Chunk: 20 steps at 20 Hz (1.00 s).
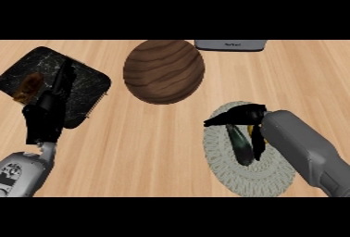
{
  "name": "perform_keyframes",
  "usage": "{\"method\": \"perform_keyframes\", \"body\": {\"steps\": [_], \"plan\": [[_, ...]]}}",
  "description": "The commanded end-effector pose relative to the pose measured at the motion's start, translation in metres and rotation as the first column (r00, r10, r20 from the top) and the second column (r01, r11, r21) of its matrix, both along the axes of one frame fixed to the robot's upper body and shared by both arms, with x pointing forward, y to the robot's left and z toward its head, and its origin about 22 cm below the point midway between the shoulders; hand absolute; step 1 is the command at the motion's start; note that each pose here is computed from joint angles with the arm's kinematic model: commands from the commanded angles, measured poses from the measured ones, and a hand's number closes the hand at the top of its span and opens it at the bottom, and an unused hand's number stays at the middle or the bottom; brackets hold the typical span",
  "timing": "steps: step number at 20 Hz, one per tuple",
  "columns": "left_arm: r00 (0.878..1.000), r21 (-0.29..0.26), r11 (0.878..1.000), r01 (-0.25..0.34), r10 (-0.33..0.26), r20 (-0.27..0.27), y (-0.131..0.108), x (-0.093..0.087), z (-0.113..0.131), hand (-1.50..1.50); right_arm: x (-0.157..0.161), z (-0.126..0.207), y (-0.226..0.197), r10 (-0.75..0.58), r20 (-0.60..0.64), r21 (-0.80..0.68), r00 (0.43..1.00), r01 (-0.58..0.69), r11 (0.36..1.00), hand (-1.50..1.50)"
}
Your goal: Pick the eggplant from the placemat and place it in the bowl
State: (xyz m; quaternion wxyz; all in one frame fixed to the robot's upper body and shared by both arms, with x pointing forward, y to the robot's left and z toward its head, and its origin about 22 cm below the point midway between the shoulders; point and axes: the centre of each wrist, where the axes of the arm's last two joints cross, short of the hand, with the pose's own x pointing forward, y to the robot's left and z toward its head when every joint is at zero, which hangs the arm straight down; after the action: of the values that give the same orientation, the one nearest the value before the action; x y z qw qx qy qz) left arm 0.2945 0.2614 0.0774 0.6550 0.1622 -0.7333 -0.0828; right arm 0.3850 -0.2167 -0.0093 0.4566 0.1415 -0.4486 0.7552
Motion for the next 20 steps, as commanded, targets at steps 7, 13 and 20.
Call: {"method": "perform_keyframes", "body": {"steps": [7,13,20], "plan": [[1.0,0.004,1.0,0.001,-0.001,-0.003,-0.005,-0.006,0.01,0.0,-0.019,-0.044,0.013,0.139,-0.038,0.082,0.99,-0.136,0.987,1.5],[1.0,0.004,1.0,-0.023,0.023,0.007,0.009,-0.003,0.0,0.0,-0.013,-0.036,0.016,0.152,-0.062,0.129,0.986,-0.143,0.981,1.5],[1.0,-0.013,1.0,0.008,-0.008,-0.027,-0.009,0.003,0.001,0.0,-0.025,-0.026,0.147,-0.069,0.087,0.117,0.994,0.058,0.991,1.5]]}}
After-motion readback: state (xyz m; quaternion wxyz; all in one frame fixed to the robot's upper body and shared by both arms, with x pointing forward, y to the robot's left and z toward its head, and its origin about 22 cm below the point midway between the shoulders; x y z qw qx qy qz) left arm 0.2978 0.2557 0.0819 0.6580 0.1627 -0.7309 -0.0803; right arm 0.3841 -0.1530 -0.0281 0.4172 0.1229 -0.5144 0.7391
